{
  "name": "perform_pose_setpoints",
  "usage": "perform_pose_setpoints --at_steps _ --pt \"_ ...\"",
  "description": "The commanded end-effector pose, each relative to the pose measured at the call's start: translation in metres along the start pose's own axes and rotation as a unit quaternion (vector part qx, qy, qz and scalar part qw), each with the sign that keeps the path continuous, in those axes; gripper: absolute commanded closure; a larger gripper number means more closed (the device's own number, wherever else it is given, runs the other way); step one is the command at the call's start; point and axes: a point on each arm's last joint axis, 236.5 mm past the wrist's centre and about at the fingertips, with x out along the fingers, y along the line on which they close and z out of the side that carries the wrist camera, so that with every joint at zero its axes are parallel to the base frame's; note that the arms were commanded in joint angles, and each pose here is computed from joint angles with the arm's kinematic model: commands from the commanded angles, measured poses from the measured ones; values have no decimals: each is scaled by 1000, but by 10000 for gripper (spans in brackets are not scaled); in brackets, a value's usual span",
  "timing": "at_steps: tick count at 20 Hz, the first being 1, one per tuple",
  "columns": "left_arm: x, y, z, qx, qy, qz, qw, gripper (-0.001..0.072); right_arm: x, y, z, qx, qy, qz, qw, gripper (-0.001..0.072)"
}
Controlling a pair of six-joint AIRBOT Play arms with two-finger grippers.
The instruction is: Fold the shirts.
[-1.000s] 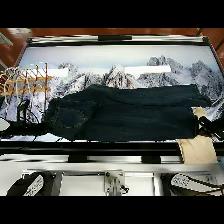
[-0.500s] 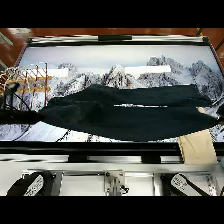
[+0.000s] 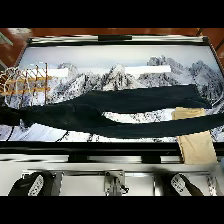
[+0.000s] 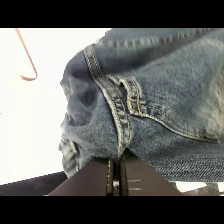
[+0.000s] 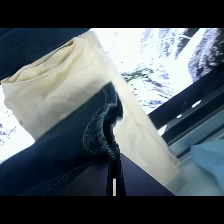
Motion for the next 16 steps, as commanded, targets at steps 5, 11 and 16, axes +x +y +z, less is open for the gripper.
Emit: perform_pose_setpoints --at_steps 5,11,16 --pt "-78 7 83 10 -173 65 983 626 -79 -9 56 22 -153 -16 988 620" --pt "-117 -5 170 7 -295 19 955 627 -105 -10 79 28 -198 -13 980 620" --pt "-82 9 106 37 -135 44 989 626 -102 -20 69 30 -178 -34 983 620"
